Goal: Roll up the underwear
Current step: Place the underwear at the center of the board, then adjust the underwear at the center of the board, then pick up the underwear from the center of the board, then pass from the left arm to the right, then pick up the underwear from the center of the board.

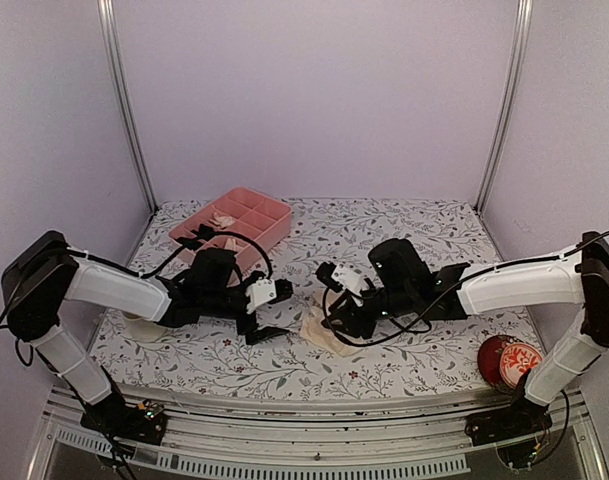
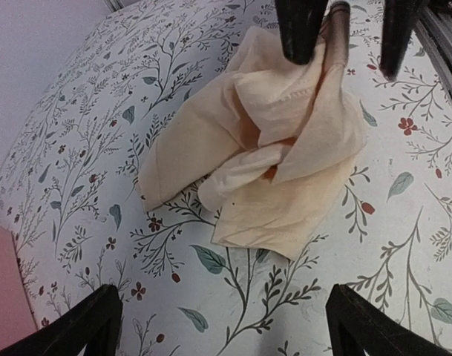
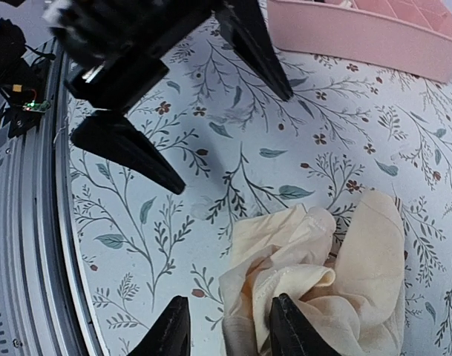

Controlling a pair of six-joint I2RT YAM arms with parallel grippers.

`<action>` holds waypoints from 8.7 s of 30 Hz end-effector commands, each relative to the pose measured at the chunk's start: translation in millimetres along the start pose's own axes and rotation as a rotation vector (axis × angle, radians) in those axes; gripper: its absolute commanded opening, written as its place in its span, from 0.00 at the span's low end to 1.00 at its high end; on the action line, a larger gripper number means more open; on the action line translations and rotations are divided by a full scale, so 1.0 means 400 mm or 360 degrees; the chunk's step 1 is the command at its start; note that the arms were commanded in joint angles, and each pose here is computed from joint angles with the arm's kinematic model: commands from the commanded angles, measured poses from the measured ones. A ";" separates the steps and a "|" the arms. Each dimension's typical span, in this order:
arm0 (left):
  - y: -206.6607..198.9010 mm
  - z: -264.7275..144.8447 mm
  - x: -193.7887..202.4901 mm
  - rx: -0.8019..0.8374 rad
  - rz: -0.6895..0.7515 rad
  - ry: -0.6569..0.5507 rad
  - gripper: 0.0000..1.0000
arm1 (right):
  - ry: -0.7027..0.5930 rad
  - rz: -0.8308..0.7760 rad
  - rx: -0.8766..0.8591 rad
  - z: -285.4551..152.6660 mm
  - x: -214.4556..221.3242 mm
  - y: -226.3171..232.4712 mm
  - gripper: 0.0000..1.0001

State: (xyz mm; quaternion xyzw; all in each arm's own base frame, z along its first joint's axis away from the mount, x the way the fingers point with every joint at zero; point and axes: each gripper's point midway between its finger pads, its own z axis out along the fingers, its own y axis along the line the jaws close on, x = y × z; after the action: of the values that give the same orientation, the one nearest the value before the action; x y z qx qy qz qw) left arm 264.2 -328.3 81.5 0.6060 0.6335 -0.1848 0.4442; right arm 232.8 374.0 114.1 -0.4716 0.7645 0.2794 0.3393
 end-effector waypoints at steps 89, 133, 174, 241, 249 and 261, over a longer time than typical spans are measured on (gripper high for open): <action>-0.202 0.186 -0.158 0.0871 0.0058 0.0338 0.00 | -0.0499 -0.0198 0.1048 -0.371 -0.152 -0.067 0.74; 0.189 -0.171 -0.490 -0.0354 0.0167 -0.0295 0.00 | -0.0264 -0.0721 0.0959 -0.081 -0.009 -0.030 0.99; 0.178 -0.428 -0.672 -0.0382 0.0201 -0.0638 0.00 | -0.0624 -0.0182 0.0356 -0.119 -0.054 -0.097 0.85; -0.220 0.090 -0.192 -0.0070 0.0784 0.0069 0.95 | 0.0919 0.0639 0.0668 0.056 0.286 -0.340 0.03; -0.268 0.210 -0.198 0.0113 0.0666 0.0267 0.89 | 0.0853 0.0657 0.0652 0.057 0.301 -0.349 0.03; -0.307 0.300 -0.124 0.0227 0.0575 0.0544 0.90 | 0.0801 0.0660 0.0618 0.054 0.300 -0.339 0.03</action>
State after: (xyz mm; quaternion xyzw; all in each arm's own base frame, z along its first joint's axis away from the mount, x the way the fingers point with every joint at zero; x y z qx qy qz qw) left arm 193.9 -481.1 35.9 0.7551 0.5458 -0.0485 0.3600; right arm 341.5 286.4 15.9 -0.2834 0.9345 0.0740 0.2023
